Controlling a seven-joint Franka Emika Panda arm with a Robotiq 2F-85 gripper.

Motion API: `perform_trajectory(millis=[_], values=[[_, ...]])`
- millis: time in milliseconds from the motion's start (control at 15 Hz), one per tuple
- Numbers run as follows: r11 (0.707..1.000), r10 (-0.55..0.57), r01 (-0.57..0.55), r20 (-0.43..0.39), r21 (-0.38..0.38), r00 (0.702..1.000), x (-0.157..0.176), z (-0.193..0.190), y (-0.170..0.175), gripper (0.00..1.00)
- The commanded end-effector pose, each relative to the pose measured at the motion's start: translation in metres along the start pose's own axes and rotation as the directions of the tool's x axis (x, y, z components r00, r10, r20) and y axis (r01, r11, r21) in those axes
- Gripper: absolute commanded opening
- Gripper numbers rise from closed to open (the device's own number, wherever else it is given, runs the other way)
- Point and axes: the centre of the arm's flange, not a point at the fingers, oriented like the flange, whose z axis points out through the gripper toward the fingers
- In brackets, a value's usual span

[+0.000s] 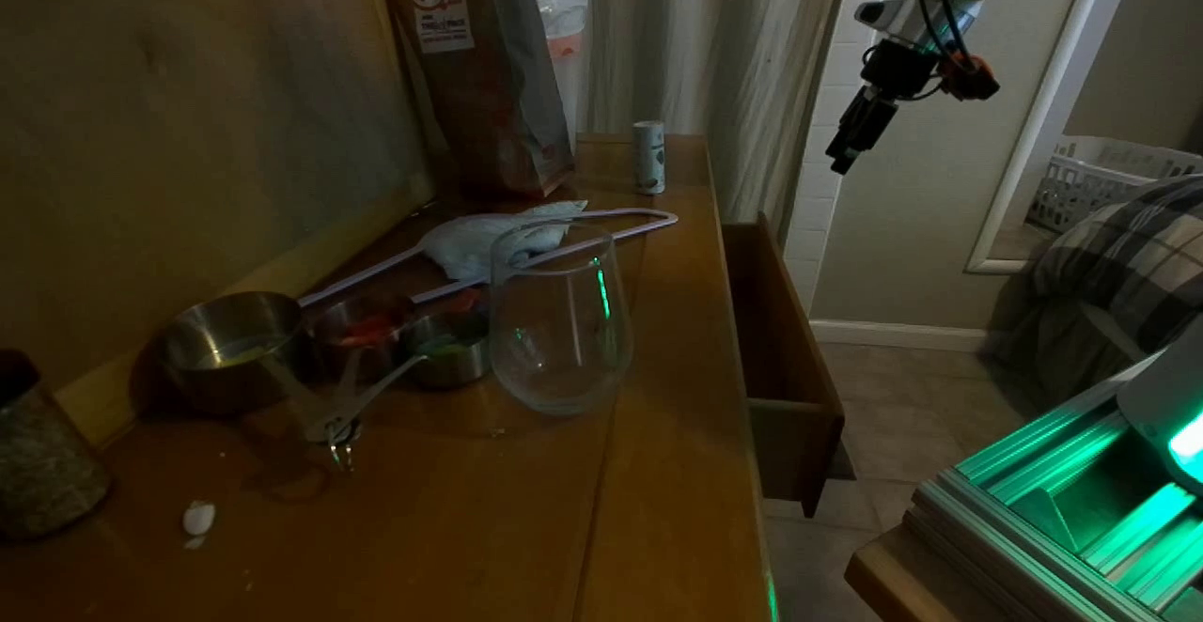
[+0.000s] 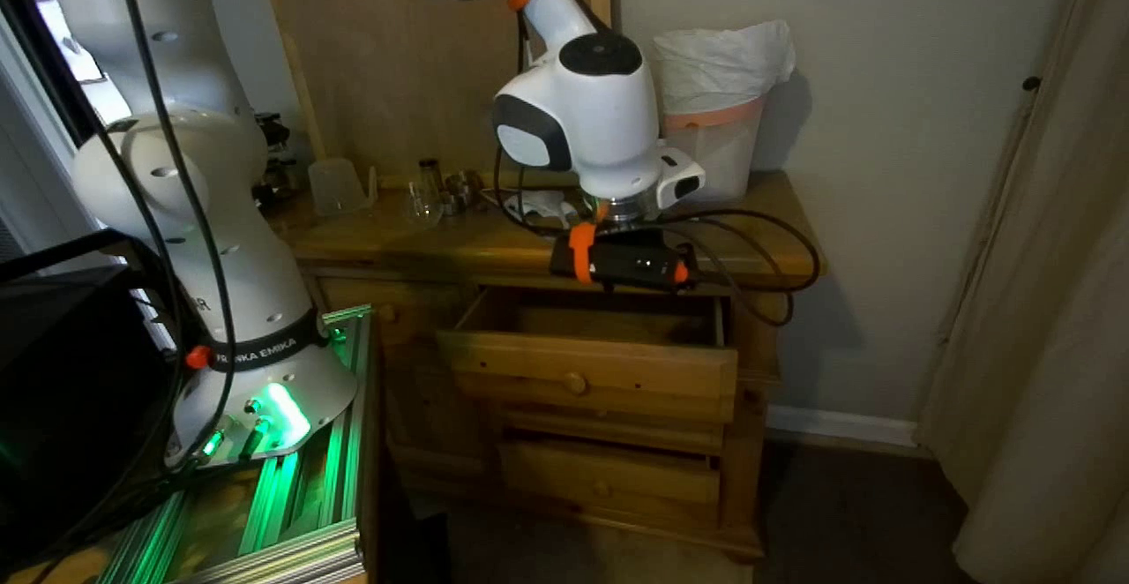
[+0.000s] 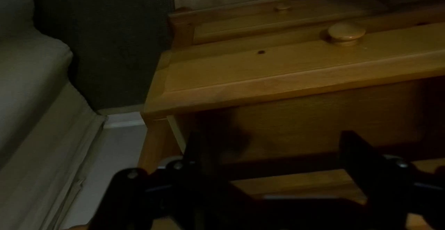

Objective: Open the top right drawer, remove the white container from the drawer, put it on the dresser and then close the drawer

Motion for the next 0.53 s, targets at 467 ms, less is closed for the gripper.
perform_trajectory(millis=[467], values=[[0.998,-0.003,0.001,0.025,0.070,1.000,-0.008,0.059,0.006,1.00]])
